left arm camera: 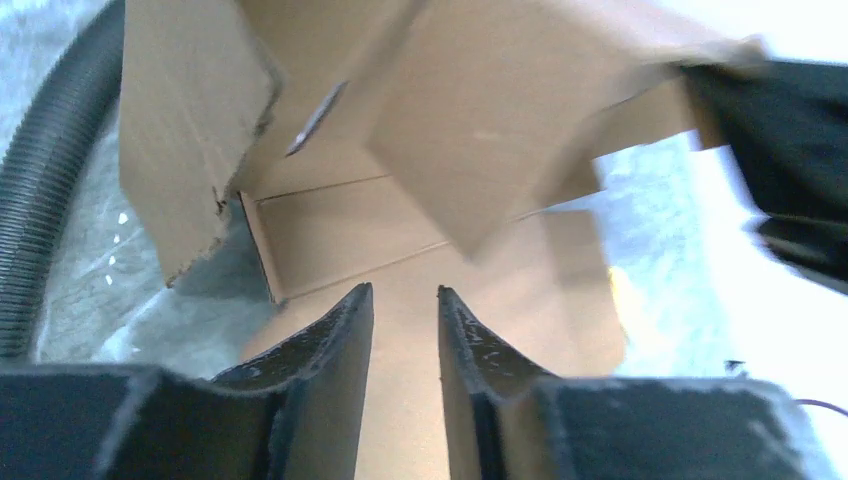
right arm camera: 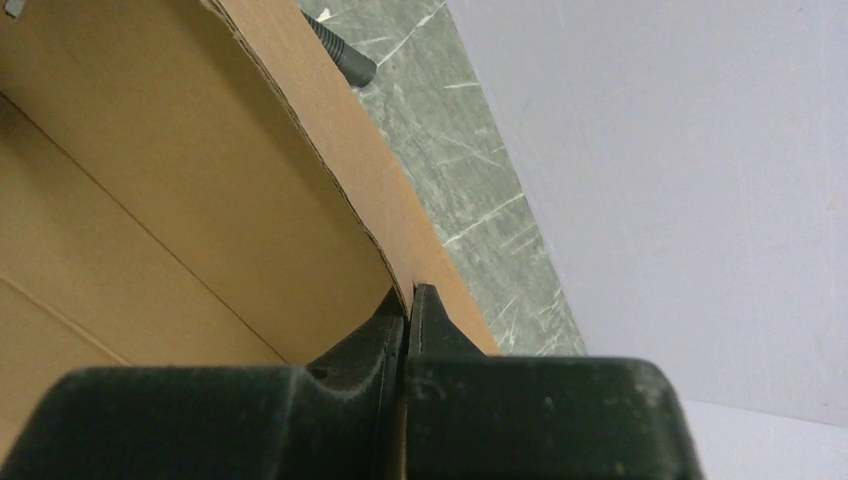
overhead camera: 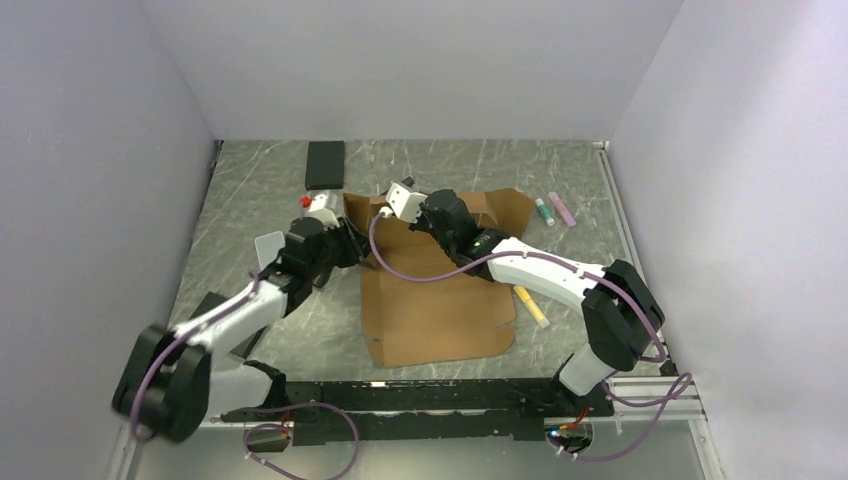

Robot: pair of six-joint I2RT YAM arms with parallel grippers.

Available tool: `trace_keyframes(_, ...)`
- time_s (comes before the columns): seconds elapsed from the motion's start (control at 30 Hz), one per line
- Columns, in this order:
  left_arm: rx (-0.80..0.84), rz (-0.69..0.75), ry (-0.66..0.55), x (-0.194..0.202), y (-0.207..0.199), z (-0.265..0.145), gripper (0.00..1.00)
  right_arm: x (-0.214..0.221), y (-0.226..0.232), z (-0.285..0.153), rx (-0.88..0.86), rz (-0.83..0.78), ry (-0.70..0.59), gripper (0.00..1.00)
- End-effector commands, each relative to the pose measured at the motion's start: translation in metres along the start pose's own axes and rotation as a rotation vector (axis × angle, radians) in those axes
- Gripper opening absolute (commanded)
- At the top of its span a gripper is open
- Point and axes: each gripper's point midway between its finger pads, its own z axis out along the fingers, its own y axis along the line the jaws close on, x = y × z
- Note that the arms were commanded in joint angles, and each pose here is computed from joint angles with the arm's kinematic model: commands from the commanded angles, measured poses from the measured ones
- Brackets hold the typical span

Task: Fold the paper box

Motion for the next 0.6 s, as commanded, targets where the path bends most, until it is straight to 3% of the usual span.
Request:
trace_keyframes(0.0, -0.024, 0.084, -0.012, -0.007, -0.006, -0.048, 0.42, 0.041, 0.046, 0.003, -0.132, 0.022, 0.125, 0.0)
trace_keyframes(0.2, -0.218, 0.103, -0.235, -0.03, 0.035, -0.094, 0.86, 0.043, 0.049, 0.005, -0.139, 0.022, 0.13, 0.0)
trace_keyframes(0.23, -0.225, 0.114, -0.275, -0.036, 0.039, -0.095, 0.9, 0.044, 0.051, 0.005, -0.146, 0.014, 0.131, 0.0)
trace_keyframes(0.43, -0.121, 0.111, -0.365, -0.063, 0.034, -0.078, 0.95, 0.051, 0.066, 0.003, -0.138, -0.099, 0.112, 0.0)
trace_keyframes(0.57, -0.043, 0.11, -0.412, -0.074, 0.027, -0.073, 0.94, 0.062, 0.064, 0.0, -0.016, -0.156, 0.137, 0.0)
